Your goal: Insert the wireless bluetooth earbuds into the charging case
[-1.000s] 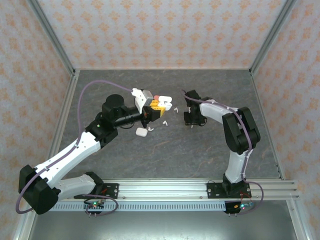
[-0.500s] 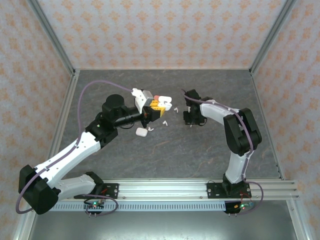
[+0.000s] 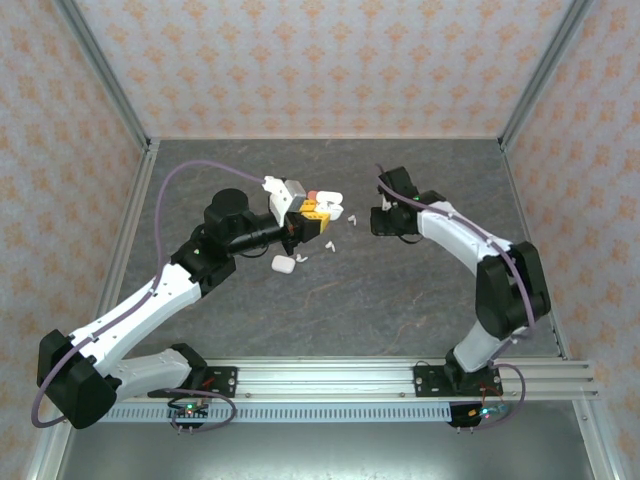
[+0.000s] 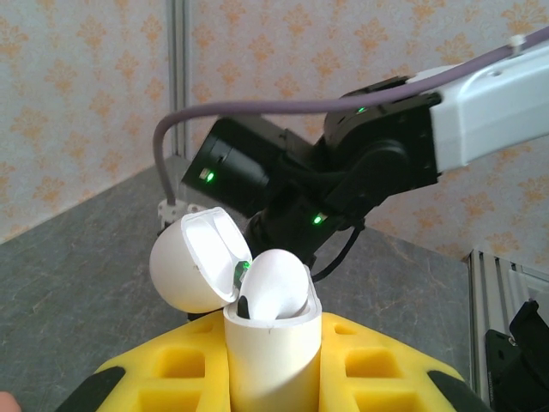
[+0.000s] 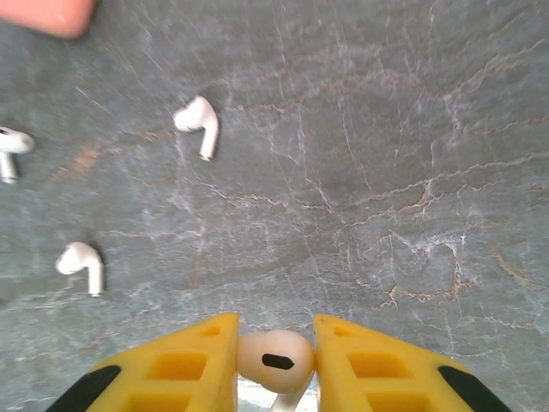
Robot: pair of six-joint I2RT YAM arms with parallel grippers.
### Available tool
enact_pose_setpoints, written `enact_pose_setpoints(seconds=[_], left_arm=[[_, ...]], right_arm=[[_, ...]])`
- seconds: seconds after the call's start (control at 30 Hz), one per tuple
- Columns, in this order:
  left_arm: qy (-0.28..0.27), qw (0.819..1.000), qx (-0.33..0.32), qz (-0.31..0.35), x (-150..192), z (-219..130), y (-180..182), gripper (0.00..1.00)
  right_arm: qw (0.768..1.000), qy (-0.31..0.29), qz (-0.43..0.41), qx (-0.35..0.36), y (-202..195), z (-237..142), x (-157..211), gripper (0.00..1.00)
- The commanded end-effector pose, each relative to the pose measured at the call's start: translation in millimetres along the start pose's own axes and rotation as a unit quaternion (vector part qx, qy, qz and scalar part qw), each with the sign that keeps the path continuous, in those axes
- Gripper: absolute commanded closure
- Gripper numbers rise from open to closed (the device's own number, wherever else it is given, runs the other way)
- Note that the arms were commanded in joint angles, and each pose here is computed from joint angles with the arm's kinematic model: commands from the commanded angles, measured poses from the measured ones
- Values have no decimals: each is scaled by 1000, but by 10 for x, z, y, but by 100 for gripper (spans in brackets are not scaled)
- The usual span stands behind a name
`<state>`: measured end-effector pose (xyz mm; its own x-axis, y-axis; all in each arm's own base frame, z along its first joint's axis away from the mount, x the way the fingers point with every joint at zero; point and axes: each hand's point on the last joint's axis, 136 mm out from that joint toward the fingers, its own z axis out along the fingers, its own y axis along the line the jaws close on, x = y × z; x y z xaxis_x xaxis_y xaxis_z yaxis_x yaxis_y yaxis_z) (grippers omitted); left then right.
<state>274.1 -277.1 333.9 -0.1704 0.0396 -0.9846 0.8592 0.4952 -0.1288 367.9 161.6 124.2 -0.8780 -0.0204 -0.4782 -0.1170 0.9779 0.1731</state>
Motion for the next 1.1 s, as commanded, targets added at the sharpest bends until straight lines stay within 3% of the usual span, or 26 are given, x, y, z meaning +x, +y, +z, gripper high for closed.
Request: enact_pose_setpoints(seconds=[0.0,0.33,0.77,1.07], left_arm=[[-37,999,-3,14,-211,-41,-31,100],[-43,999,-5,13,-228,-37,-22,100],[-56,998,-34,4,-182,-17,98,100],[-57,998,-40,-9,-142,66,167,100]], right_arm=[[998,-52,8,-25,93,-302,-159,75],[983,-159,13,-94,309,-1024,-487,74],[918,-264,39,-293,887,-2120,-789,74],[892,-308,22,-331,1168,-2488,-754,74]])
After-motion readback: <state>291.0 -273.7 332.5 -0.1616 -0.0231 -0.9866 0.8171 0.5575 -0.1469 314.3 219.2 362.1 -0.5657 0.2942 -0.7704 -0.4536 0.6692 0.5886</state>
